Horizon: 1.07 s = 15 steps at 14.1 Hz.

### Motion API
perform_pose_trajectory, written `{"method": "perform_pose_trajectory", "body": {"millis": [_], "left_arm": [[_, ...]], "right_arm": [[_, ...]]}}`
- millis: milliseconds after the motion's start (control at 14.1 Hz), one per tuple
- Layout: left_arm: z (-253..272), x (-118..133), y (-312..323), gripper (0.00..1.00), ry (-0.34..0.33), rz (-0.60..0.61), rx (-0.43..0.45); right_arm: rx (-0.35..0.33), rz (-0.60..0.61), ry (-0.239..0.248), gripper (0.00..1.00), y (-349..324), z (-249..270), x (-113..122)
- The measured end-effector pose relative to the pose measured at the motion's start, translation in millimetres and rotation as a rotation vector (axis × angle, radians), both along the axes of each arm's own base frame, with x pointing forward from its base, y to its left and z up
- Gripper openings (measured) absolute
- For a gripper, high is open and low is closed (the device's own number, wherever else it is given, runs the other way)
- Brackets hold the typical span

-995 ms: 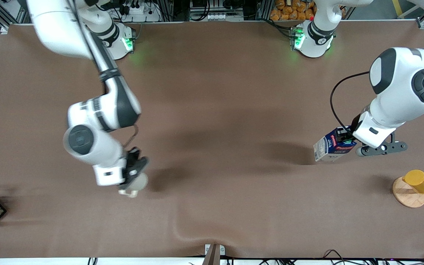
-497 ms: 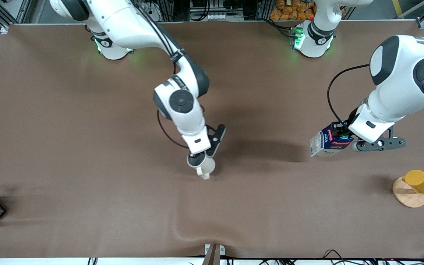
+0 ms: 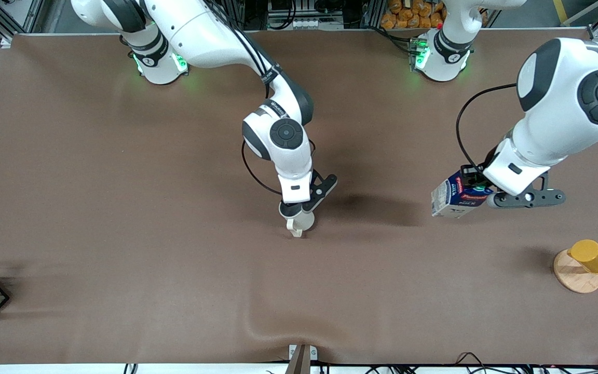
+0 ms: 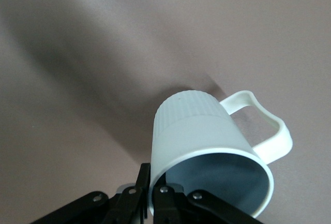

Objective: Place milk next to cup
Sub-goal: 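Carry the white mug to the table center with the right gripper and lower it, then open the right gripper and retract it while the left gripper lifts the carton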

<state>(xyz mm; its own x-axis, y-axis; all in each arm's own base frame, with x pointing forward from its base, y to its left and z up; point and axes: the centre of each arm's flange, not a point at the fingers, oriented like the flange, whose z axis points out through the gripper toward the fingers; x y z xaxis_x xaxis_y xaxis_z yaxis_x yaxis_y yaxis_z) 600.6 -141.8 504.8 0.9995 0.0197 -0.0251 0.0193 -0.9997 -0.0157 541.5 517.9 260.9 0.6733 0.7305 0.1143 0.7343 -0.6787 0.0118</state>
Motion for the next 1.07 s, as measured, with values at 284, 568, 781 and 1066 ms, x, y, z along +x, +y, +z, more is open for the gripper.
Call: {"method": "perform_pose_trajectory", "body": {"millis": [284,568,781,1066], "left_arm": [[0,-4,-14,0.4,0.005,-0.012,-0.003],[-1,-9,-26,0.4,0.021,0.006,-0.001],[-1,-12,-35,0.4,0.025,0.018,-0.002],[7,-18,-52,0.4,0.038,0.013,-0.048]], "right_arm": [[0.003,-0.004,-0.003,0.06,1,1,0],[0.075,-0.001,-0.081,0.43,10,10,5],[0.094,0.0,-0.101,0.72,13,12,6],[0.11,-0.056,-0.109,1.0,12,19,10]]}}
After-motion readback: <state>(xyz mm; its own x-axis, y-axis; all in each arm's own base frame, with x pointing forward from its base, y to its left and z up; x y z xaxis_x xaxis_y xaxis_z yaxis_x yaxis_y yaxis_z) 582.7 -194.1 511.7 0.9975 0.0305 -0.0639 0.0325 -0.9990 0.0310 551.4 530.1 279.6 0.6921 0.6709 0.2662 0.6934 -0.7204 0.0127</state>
